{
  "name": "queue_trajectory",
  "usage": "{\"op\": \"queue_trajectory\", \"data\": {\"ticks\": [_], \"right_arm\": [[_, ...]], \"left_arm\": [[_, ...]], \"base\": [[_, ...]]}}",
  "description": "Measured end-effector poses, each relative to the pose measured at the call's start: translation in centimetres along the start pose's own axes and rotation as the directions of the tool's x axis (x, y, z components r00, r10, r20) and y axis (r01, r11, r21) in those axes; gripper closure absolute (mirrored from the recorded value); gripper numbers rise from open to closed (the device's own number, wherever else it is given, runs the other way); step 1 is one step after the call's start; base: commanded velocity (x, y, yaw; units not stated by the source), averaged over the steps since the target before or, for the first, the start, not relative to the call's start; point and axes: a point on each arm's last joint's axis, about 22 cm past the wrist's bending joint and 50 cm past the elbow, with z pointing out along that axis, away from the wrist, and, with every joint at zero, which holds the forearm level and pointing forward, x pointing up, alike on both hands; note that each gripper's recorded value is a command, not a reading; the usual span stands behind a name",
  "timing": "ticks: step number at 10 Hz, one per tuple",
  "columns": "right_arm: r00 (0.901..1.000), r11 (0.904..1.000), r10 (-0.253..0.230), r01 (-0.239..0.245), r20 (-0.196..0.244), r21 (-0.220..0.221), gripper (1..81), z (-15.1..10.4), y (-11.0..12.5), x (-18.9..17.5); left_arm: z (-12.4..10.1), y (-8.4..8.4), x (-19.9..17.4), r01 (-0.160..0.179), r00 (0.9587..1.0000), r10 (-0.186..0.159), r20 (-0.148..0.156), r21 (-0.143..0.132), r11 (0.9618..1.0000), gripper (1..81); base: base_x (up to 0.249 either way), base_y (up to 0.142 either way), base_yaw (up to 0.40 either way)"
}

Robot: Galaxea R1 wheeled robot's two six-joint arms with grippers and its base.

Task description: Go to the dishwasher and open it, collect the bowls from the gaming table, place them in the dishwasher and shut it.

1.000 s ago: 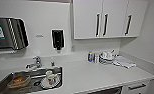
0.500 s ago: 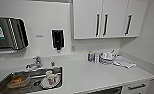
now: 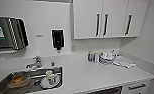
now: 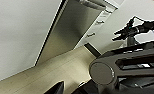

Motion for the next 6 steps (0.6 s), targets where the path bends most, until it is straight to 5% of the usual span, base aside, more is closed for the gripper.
{"op": "queue_trajectory", "data": {"ticks": [3, 6], "right_arm": [[0.9984, 0.9988, 0.049, -0.049, 0.029, -0.006, 1.0, -0.6, 0.0, 1.4], [0.9994, 0.9983, 0.032, -0.032, -0.011, 0.048, 1.0, -2.4, -3.6, 6.5]], "left_arm": [[0.2, -0.3, -1.3, 0.059, 0.9972, -0.058, 0.047, -0.007, 0.9982, 1.0], [0.4, -0.5, -1.5, 0.075, 0.9955, -0.075, 0.058, -0.008, 0.9971, 1.0]], "base": [[0.000, 0.000, 0.000], [0.000, 0.000, 0.000]]}}
